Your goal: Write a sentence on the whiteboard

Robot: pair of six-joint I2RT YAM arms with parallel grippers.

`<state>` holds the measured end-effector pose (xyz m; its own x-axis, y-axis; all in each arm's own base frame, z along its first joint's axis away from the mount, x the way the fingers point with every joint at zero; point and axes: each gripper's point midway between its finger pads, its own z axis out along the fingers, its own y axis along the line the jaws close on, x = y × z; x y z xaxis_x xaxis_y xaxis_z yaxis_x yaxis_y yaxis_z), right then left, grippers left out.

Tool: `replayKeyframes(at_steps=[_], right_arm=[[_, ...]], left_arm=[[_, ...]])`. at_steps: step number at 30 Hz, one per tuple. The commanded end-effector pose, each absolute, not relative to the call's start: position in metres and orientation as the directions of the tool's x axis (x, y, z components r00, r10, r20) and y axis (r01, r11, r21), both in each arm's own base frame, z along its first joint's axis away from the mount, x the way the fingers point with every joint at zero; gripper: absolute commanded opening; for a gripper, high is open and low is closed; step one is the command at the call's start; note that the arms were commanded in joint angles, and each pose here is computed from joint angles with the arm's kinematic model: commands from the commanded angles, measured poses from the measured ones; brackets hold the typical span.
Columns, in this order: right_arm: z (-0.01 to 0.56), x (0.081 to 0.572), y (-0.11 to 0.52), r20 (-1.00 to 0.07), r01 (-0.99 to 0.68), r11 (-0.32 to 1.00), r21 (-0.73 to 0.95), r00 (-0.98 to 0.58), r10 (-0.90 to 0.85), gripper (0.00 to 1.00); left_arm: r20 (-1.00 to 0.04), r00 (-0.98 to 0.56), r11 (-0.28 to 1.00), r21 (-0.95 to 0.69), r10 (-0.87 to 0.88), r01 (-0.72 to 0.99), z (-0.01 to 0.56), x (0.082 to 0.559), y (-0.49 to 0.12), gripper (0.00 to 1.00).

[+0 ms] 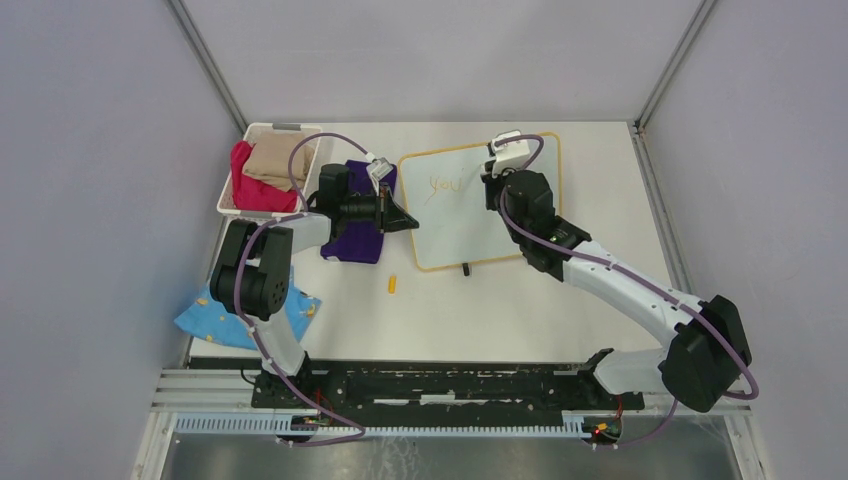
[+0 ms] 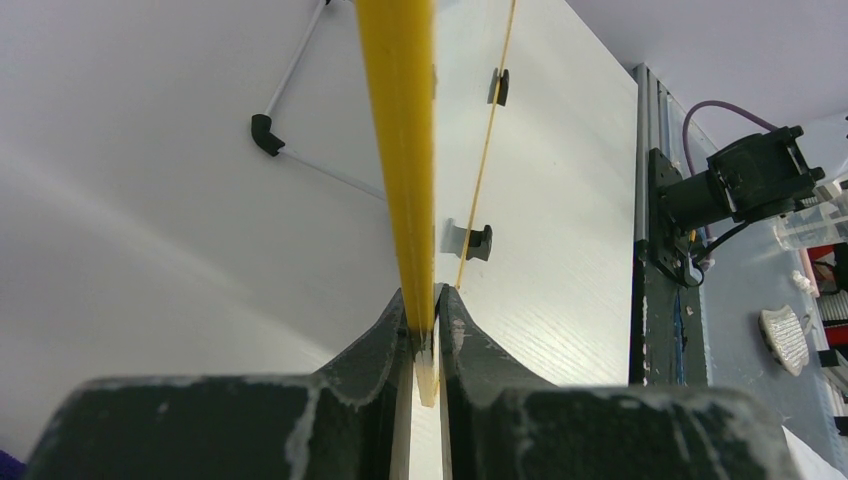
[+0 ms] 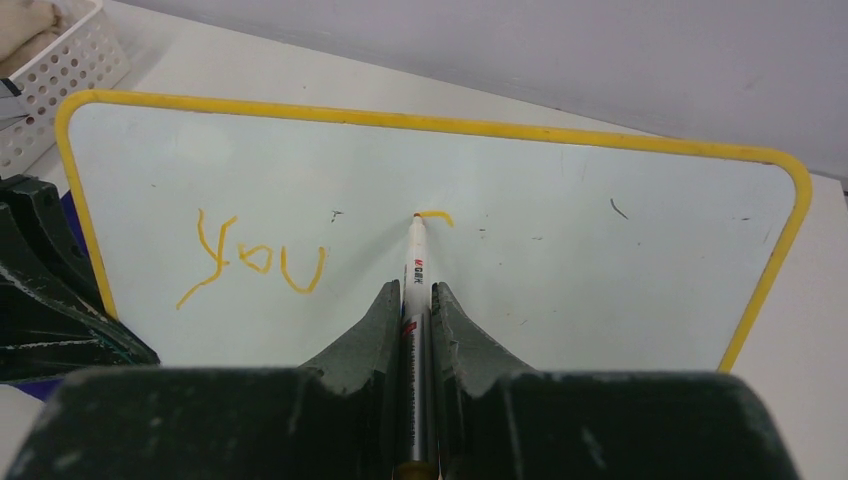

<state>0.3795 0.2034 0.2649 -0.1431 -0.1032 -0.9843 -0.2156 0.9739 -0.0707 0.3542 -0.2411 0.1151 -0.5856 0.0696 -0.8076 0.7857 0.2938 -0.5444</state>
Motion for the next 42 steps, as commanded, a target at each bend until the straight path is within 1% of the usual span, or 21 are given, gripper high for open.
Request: replayKeyframes(at_steps=[1, 12, 19, 25, 31, 42], right_arm=[[0.264, 0.378, 0.21, -0.985, -0.253, 0.966, -0.049, -0.149, -0.089, 0.0], [0.231, 0.36, 0.202, -0.966, -0.284, 0.956, -0.077, -0.215, -0.141, 0.0], [0.226, 0.355, 0.186, -0.961, -0.241, 0.965, -0.106, -0.226, -0.162, 0.0], [0.236, 0.356, 0.171, -0.966, -0.179, 0.978, -0.103, -0.218, -0.141, 0.0], [0.26, 0.351, 0.166, -0.987, -0.172, 0.983, -0.06, -0.136, -0.084, 0.0], [0.284, 0.364, 0.169, -0.994, -0.158, 0.987, -0.04, -0.098, -0.056, 0.0]], left_arm=[[-0.836, -0.539, 0.383, -0.468, 0.098, 0.796, 0.105, 0.367, -0.233, 0.02], [-0.837, -0.538, 0.39, -0.464, 0.1, 0.795, 0.104, 0.368, -0.233, 0.02], [-0.839, -0.535, 0.395, -0.46, 0.1, 0.795, 0.104, 0.369, -0.232, 0.02], [-0.841, -0.532, 0.399, -0.455, 0.101, 0.796, 0.105, 0.369, -0.232, 0.02], [-0.842, -0.53, 0.403, -0.452, 0.102, 0.795, 0.104, 0.369, -0.232, 0.02], [-0.843, -0.528, 0.408, -0.448, 0.105, 0.796, 0.104, 0.369, -0.232, 0.02]])
